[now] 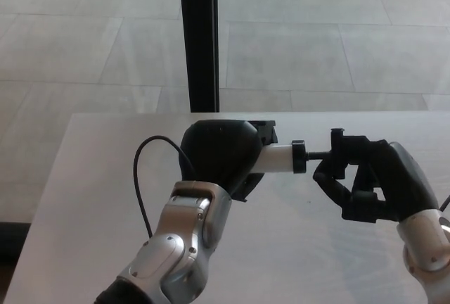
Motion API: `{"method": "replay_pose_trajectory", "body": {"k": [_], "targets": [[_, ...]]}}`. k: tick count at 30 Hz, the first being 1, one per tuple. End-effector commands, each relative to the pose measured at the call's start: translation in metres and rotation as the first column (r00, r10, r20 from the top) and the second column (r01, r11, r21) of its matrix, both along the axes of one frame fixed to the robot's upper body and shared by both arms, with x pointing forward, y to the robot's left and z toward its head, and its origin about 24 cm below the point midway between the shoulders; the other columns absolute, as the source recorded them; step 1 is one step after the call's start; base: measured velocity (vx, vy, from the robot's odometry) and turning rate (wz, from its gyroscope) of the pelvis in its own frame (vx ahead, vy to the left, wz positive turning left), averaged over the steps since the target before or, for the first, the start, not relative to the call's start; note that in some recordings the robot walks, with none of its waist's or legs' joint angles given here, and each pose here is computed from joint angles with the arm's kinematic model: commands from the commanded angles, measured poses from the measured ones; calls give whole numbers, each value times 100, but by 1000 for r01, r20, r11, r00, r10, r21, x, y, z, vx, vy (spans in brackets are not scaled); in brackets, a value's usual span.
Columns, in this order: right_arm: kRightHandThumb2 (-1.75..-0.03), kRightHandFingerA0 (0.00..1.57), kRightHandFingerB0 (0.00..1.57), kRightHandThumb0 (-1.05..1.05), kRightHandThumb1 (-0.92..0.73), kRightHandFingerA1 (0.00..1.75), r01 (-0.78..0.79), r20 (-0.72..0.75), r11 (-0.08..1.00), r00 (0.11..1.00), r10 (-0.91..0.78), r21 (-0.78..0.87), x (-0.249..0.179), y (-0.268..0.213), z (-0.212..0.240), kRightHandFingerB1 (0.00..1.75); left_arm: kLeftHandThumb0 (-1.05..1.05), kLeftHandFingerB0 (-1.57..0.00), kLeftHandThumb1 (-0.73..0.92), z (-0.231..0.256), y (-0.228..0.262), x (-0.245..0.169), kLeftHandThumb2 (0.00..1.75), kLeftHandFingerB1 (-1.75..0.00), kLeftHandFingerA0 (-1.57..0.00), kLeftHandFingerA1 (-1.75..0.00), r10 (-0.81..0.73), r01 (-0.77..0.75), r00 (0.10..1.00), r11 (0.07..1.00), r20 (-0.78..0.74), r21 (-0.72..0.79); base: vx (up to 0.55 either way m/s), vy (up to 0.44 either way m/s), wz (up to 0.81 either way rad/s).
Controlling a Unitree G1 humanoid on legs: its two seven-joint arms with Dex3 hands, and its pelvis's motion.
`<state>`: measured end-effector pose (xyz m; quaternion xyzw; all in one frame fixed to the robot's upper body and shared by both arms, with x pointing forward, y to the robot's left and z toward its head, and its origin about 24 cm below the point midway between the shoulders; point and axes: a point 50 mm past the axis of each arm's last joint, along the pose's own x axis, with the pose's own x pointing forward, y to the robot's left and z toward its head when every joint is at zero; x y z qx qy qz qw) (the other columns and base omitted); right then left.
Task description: The robot uses its left hand to lift the air pump kept on the middle of the desk and use the right hand to pull out the handle
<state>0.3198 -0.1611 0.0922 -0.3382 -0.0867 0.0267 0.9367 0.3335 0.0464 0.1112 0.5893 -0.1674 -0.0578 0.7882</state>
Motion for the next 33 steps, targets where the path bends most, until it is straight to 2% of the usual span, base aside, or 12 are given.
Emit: {"method": "replay_pose_trajectory", "body": {"k": [1, 3, 7, 8, 9, 10, 11, 19, 21, 22, 23, 33], "targets": [[-91, 91, 79, -23, -65, 168, 17, 68, 1000, 998, -18, 4, 2, -1, 10, 151, -22, -80, 62, -8, 7, -1, 102, -94, -95, -169, 13, -13, 1000, 999, -4, 36, 0, 0, 0], [-93, 91, 80, -22, -65, 168, 22, 70, 1000, 997, -22, -1, 2, 0, 11, 148, -26, -81, 56, -10, 7, -3, 112, -91, -121, -134, 2, -3, 1000, 1000, 21, 23, 0, 0, 0], [-98, 91, 80, -19, -62, 165, 30, 72, 1000, 997, -30, -4, 3, -1, 13, 144, -22, -75, 59, -13, 8, -4, 101, -134, -93, -175, -3, 1, 999, 998, 43, 56, 0, 0, 0], [-98, 94, 82, -16, -60, 165, 31, 66, 1000, 997, -31, -1, 3, 0, 13, 143, -30, -87, 56, -15, 9, -5, 111, -112, -118, -136, 1, -3, 999, 998, 37, 66, 0, 0, 0], [-97, 92, 82, -19, -60, 165, 34, 62, 999, 997, -33, -4, 3, 1, 13, 143, -22, -76, 63, -16, 9, -5, 102, -128, -94, -175, -2, 0, 1000, 998, 25, 65, 0, 0, 0], [-97, 96, 83, -15, -60, 165, 34, 62, 999, 997, -34, -4, 3, 1, 13, 142, -28, -82, 57, -16, 9, -6, 112, -102, -116, -133, 2, -4, 1000, 998, 24, 66, 0, 0, 0], [-97, 96, 82, -15, -60, 167, 35, 55, 999, 998, -35, -6, 3, 1, 12, 142, -20, -82, 58, -17, 10, -6, 105, -100, -94, -175, 2, -4, 1000, 998, 28, 59, 0, 0, 0], [-96, 95, 86, -15, -59, 167, 37, 9, 999, 999, -37, -24, 2, 5, 9, 139, -24, -80, 61, -20, 12, -6, 97, -80, -94, -175, -5, 1, 998, 998, 63, 60, 0, 0, 0], [-96, 93, 85, -21, -57, 168, 36, 4, 999, 999, -36, -33, 3, 7, 10, 139, -25, -80, 63, -20, 12, -7, 93, -80, -95, -174, -13, 7, 997, 997, 73, 71, 0, 0, 0], [-96, 98, 83, -16, -58, 168, 35, -3, 999, 999, -35, -41, 3, 8, 10, 140, -30, -80, 55, -21, 13, -7, 107, -90, -119, -133, -22, 15, 996, 997, 86, 78, 0, 0, 0], [-92, 92, 83, -21, -59, 170, 31, -14, 999, 999, -32, -44, 3, 10, 9, 144, -23, -80, 60, -22, 14, -7, 96, -94, -92, -171, -27, 19, 995, 996, 98, 85, 0, 0, 0], [-101, 100, 92, -23, -54, 159, -17, -190, 989, 982, -12, -146, 1, 22, 2, 108, -36, -82, 47, -24, 19, -5, 95, -84, -117, -132, -55, 41, 989, 994, 134, 103, 0, 0, 0]]}}
